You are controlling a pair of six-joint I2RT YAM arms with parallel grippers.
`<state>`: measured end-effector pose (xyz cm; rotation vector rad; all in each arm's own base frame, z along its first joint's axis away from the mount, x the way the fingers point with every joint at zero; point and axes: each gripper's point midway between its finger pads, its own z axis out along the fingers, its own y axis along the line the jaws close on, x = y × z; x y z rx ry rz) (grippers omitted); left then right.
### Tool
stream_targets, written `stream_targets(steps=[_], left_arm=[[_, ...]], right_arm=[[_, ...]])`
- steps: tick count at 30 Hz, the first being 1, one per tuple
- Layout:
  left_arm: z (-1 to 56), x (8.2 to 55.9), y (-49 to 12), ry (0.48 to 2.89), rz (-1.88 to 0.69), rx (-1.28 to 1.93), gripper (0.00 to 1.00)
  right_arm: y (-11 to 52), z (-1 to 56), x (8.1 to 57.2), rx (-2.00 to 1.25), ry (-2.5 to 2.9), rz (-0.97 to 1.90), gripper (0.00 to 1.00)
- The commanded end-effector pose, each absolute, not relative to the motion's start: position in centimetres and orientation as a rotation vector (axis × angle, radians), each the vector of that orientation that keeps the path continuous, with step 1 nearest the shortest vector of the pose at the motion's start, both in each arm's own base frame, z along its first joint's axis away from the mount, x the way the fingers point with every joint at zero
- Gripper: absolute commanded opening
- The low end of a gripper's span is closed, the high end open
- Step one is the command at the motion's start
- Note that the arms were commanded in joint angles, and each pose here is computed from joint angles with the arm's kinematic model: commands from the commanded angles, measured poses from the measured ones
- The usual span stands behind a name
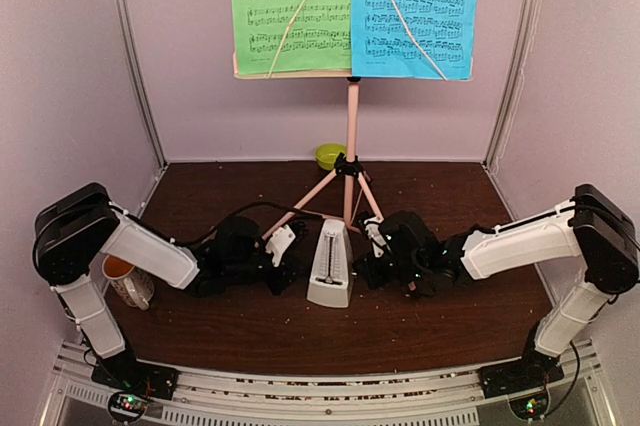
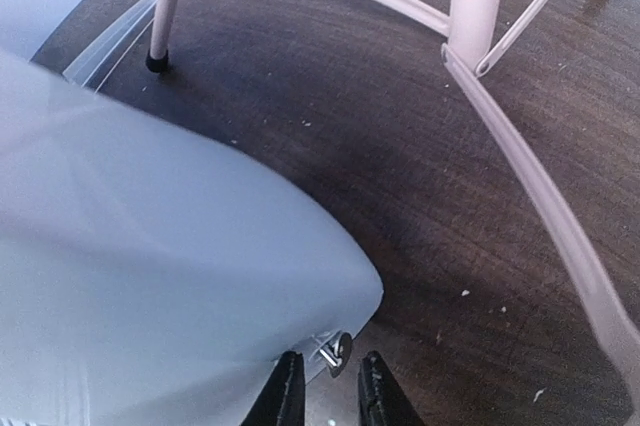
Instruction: Set up the instrument practice props
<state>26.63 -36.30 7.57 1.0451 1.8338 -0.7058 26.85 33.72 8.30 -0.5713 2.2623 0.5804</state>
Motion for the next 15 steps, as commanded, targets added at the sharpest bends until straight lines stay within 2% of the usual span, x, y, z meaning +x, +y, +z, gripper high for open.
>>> stream_targets(steps=[1,7,11,15], left_arm=[[9.7,24.4,-37.9,1.711,-0.805,1.103,0.23],[11.1,24.5,-37.1,1.694,-0.780,1.051,0.23],[11.8,24.9,-36.6,1.718,-0.757,1.032,0.26],[12.5,24.7,-37.1,1.706,-0.800,1.051,0.27]], right_arm=[[35.2,11.1,28.9,-0.576,2.155,0.589,0.23],[33.7,11.9,28.7,-0.593,2.145,0.536,0.37],[32.0,12.3,27.8,-0.614,2.130,0.514,0.54],[32.5,13.0,26.0,-0.723,2.069,0.612,0.73]])
